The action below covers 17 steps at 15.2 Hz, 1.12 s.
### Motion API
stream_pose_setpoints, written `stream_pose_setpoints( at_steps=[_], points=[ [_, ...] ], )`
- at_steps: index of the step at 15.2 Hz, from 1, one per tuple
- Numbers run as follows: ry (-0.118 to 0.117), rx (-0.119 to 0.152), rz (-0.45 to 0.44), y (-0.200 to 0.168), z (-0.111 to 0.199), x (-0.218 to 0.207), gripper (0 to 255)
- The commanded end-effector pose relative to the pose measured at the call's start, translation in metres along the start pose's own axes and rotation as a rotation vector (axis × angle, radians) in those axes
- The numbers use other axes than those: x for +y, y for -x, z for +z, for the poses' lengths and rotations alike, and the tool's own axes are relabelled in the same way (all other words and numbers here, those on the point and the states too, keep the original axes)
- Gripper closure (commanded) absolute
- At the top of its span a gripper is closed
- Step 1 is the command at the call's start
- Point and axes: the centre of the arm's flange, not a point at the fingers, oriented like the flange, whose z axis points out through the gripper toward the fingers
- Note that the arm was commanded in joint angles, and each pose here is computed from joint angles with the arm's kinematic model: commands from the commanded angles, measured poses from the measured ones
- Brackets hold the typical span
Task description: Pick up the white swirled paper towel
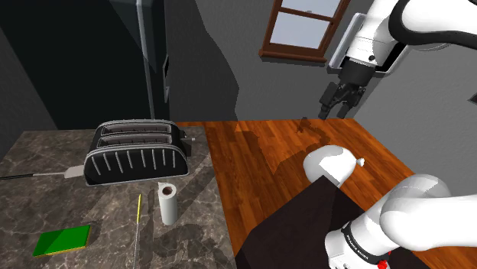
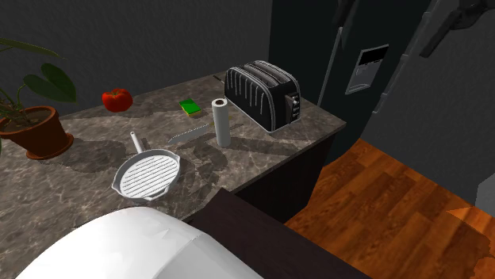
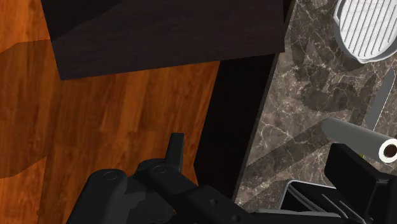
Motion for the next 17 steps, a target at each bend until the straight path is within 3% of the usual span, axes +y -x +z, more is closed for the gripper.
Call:
stream_pose_setpoints(
  at_steps=[1,17],
  points=[
    [0.000,0.000,0.000,0.000,0.000,0.000,0],
    [0.047,0.047,0.050,-0.034,0.128,-0.170,0]
  ],
)
